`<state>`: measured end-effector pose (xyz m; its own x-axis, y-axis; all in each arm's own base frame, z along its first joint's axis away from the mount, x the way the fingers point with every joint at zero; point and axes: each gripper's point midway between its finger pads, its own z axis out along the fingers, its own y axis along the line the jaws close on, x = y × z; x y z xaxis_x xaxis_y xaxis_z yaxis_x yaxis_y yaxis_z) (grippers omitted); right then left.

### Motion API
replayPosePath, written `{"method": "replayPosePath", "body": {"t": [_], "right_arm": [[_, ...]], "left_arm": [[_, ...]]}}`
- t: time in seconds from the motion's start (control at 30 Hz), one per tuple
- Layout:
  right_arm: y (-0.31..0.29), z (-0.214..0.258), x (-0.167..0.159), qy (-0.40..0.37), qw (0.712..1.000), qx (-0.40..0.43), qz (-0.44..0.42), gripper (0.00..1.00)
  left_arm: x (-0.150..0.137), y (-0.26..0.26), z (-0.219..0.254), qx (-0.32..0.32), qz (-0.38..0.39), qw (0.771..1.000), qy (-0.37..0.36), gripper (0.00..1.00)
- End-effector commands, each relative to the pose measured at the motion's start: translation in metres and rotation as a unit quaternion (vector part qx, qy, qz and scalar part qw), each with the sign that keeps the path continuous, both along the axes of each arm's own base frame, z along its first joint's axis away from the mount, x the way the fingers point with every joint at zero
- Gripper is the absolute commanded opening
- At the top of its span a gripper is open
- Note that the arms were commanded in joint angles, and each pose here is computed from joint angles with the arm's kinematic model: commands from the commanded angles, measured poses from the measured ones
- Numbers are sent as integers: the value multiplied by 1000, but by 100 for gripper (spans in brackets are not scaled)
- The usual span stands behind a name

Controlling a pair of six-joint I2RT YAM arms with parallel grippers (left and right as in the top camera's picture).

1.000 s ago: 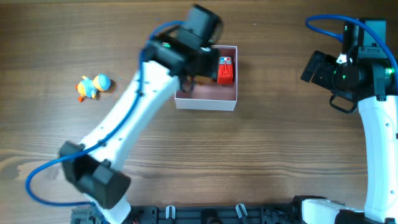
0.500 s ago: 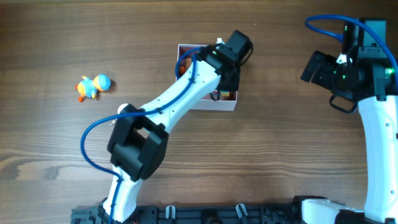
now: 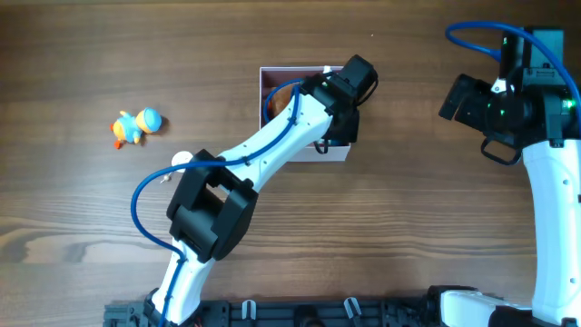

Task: Pack container
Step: 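Carry the colour cube into the box and release it, then grasp the blue-orange duck toy with the left gripper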

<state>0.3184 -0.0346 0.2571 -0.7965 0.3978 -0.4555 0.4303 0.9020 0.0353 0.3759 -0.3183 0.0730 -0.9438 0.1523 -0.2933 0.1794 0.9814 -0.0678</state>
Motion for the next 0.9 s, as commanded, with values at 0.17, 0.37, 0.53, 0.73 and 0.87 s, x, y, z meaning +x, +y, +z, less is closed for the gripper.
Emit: {"method": "replayPosePath", "body": {"t": [0.17,0.37,0.53,0.73,0.87], "right_arm": [[-2,-1,1,3,1000,-5,2,100],[-2,-1,1,3,1000,-5,2,100],[-2,-1,1,3,1000,-5,2,100],[-2,-1,1,3,1000,-5,2,100],[-2,-1,1,3,1000,-5,2,100]], "left_arm": [[4,44,88,-1,31,997,-65,77],[5,166,171,53,116,984,-123,88],[-4,304,157,104,259,960,-37,89],[7,386,97,42,358,932,38,77],[20,401,66,25,375,925,50,76]]}}
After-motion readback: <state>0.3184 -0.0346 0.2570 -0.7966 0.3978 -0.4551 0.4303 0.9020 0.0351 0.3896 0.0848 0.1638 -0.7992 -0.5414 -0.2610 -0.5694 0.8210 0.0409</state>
